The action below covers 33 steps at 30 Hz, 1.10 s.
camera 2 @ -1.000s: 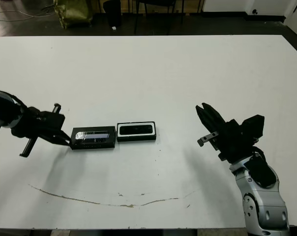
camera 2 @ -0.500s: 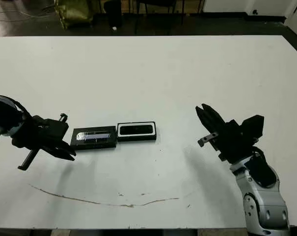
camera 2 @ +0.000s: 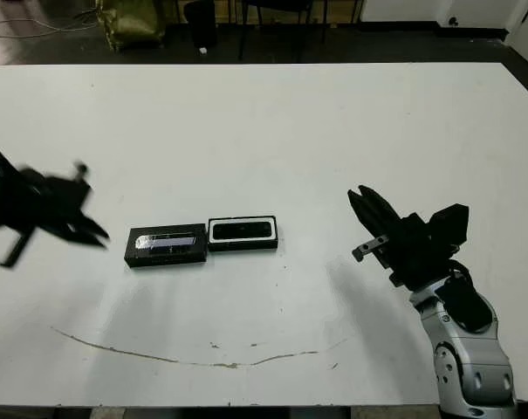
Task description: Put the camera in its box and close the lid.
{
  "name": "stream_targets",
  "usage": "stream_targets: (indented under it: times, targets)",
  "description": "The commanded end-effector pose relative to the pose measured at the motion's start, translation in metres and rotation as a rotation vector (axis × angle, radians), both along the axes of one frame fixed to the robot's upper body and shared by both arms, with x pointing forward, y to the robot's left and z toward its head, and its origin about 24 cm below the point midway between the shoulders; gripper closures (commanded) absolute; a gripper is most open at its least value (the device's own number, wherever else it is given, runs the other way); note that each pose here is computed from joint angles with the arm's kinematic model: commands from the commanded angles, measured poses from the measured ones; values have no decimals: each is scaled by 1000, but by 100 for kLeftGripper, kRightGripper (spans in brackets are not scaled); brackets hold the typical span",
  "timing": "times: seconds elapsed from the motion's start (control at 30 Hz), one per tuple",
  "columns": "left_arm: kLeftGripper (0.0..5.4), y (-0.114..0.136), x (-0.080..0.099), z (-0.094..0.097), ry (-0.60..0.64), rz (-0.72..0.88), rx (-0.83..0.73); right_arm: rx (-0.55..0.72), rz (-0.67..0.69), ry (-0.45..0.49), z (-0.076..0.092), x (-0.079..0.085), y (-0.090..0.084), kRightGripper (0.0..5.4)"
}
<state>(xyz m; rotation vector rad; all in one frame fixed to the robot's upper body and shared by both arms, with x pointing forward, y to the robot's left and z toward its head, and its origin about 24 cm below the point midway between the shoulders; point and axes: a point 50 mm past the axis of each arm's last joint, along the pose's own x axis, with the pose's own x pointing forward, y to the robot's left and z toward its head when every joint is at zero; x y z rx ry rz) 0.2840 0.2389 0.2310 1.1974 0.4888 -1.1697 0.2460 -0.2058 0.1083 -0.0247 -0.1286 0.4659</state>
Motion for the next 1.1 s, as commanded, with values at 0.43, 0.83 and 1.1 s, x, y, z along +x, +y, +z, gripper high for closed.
stream_targets:
  times: [0.43,0.83,1.1]
  targets:
    - [540,-4,75,-49,-43,191,-176,-23,-12,22,-3,-1,0,539]
    - [540,-34,88,-95,-15,61,76,3,-19,45,-5,-2,1,539]
    - [540,-32,82,-110,150,45,106,-7,-23,44,-5,-3,1,539]
